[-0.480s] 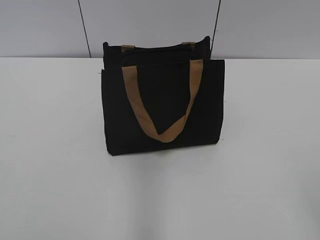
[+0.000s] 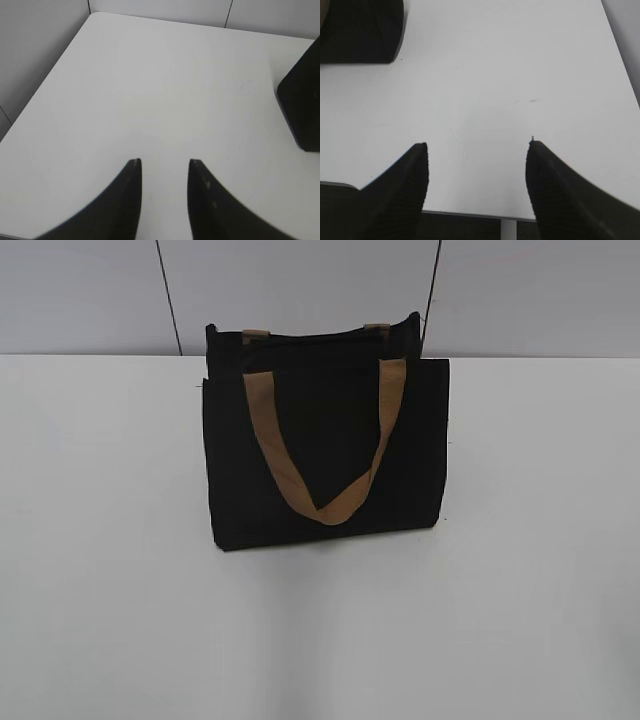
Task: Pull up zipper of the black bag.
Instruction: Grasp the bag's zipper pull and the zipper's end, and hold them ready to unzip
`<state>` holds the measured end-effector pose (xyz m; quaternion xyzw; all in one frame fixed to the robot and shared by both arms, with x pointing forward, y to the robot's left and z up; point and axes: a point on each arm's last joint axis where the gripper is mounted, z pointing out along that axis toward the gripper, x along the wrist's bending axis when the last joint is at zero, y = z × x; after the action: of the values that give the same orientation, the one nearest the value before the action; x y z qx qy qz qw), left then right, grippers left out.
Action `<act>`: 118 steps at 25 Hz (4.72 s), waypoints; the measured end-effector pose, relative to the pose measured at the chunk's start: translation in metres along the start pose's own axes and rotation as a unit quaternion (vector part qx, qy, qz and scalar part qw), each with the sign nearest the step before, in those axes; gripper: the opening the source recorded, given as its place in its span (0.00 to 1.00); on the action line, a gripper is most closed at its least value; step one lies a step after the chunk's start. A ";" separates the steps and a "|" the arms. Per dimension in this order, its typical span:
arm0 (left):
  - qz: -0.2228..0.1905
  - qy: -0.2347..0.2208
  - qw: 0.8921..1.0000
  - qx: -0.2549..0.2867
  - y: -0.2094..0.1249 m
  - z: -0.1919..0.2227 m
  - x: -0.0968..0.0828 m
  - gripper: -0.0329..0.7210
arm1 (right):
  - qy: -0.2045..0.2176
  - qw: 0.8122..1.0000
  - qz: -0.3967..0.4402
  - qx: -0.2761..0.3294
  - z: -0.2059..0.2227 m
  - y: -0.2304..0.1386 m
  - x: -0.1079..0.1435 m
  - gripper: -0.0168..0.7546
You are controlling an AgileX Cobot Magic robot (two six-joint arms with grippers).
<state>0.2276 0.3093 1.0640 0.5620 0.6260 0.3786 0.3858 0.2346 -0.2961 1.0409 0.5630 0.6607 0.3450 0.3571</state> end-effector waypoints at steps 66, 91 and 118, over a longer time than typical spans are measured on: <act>0.153 -0.397 0.902 -0.075 -0.055 0.365 -0.137 0.63 | 0.000 1.000 0.000 0.000 0.000 0.000 0.000 0.63; 0.150 -0.436 0.884 -0.074 -0.053 0.385 -0.152 0.46 | 0.000 1.000 0.000 0.000 0.000 0.000 0.000 0.63; 0.254 -0.312 0.911 -0.088 0.057 0.318 -0.139 0.07 | 0.000 1.000 0.000 0.000 0.000 0.000 0.000 0.63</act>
<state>0.5497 0.1886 0.9913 0.7554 0.2739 0.3225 0.5004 0.2346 -0.2961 1.0409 0.5629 0.6607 0.3451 0.3572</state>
